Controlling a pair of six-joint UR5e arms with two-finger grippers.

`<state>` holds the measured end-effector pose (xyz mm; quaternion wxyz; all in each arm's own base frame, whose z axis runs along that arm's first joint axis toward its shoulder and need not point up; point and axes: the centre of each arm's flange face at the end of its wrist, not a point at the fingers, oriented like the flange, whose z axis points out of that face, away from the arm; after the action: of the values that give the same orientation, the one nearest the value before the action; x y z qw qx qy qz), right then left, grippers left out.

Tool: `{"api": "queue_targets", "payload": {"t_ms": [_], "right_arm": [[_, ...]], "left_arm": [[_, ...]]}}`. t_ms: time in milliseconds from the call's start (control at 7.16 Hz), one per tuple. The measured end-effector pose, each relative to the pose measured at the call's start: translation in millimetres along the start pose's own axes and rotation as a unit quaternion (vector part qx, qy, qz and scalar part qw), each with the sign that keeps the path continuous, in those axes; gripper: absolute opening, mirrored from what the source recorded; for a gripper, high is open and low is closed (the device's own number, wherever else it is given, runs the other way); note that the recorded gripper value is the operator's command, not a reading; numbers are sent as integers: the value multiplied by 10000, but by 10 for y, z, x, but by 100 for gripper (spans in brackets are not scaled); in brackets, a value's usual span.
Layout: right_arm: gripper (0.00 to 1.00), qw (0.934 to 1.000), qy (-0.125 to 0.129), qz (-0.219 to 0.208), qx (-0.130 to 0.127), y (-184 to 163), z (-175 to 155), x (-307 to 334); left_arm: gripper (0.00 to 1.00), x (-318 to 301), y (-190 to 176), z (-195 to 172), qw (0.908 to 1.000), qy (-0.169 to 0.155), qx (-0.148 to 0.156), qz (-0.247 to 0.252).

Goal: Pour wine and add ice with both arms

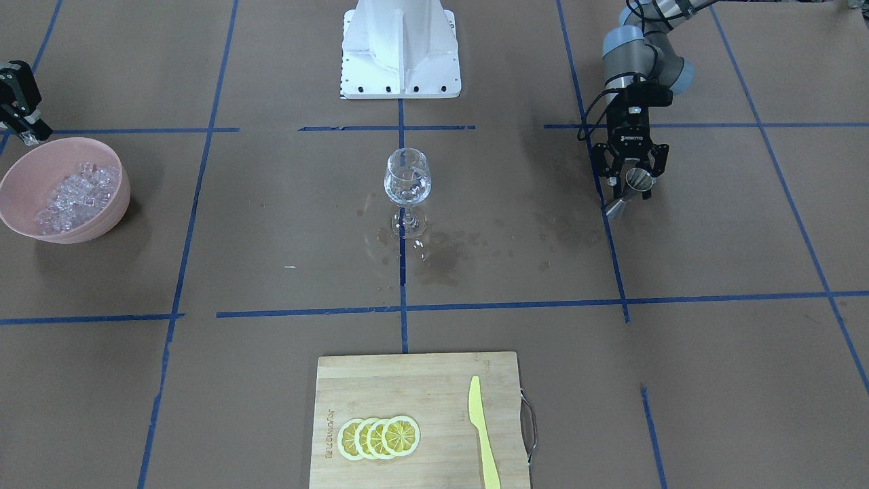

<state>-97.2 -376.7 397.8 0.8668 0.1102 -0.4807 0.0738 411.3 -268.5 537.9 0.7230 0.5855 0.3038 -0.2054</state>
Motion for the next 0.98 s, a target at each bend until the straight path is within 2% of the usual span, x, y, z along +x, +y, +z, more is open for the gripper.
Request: {"api": "queue_targets", "payload": {"t_ms": [279, 977], "right_arm": [[0, 10000, 0, -1, 0, 0, 0, 0], [0, 10000, -17, -22, 22, 11, -31, -24]], "left_arm": [[100, 15, 5, -2, 9999, 60, -122, -7], [100, -24, -87, -92, 9962, 395, -769, -99]]}}
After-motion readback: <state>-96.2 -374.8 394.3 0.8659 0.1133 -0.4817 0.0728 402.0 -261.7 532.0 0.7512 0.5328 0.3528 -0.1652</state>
